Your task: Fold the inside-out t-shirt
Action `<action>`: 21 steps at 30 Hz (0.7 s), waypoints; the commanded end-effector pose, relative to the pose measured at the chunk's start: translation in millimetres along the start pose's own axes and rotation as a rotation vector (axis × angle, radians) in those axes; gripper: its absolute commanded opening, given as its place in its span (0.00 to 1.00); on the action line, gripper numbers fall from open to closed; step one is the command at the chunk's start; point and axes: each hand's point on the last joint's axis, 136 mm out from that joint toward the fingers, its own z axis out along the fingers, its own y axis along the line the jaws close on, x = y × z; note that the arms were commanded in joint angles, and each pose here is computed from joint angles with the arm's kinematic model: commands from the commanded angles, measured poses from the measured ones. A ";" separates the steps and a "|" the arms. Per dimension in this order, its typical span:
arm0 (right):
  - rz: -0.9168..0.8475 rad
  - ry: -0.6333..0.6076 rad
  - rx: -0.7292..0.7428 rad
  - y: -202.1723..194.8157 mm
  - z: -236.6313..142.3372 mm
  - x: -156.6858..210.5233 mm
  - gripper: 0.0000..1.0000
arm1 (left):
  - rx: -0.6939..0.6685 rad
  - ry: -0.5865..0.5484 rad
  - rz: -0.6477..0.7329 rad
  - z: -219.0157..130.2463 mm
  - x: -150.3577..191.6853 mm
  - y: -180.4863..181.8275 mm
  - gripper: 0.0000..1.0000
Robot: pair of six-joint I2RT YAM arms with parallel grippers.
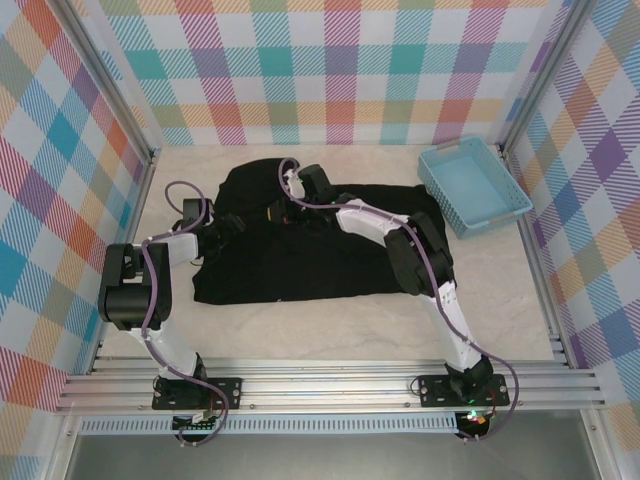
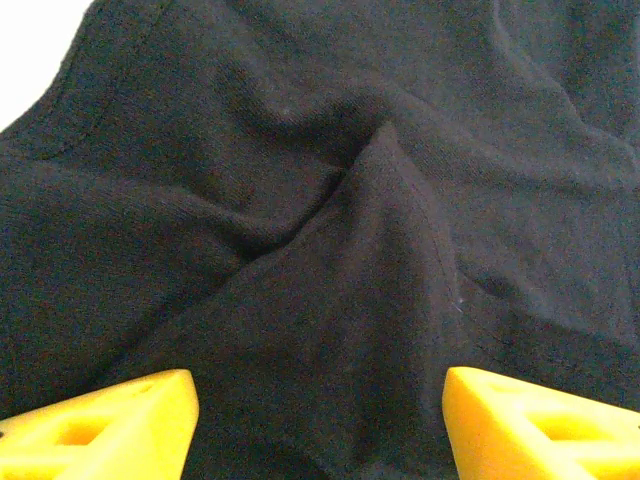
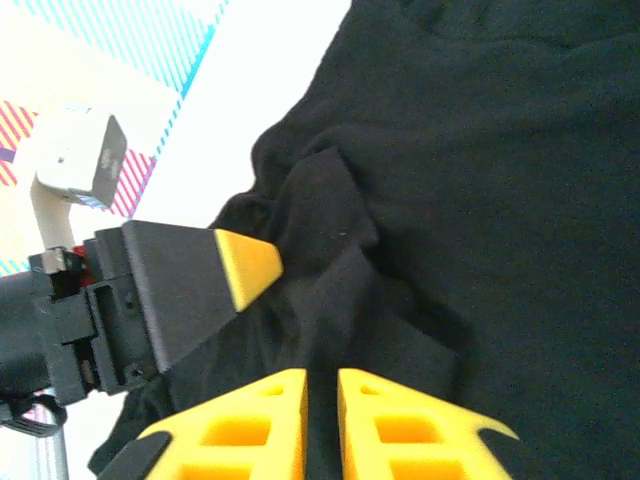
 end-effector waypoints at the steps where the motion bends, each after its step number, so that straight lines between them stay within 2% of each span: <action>1: -0.064 -0.072 0.009 7.8 -24.4 -25.7 0.21 | -0.065 0.063 -0.021 8.3 19.2 22.5 0.67; 9: -0.041 -0.012 0.090 -10.7 -24.6 -10.2 0.31 | -0.061 0.065 -0.023 9.0 19.5 21.9 0.67; 14: -0.017 0.054 0.084 -9.3 0.7 11.7 0.37 | -0.054 0.072 -0.024 10.9 20.6 21.2 0.67; 21: 0.016 0.133 0.068 -4.1 33.3 36.1 0.40 | -0.054 0.073 -0.025 11.1 21.0 21.2 0.67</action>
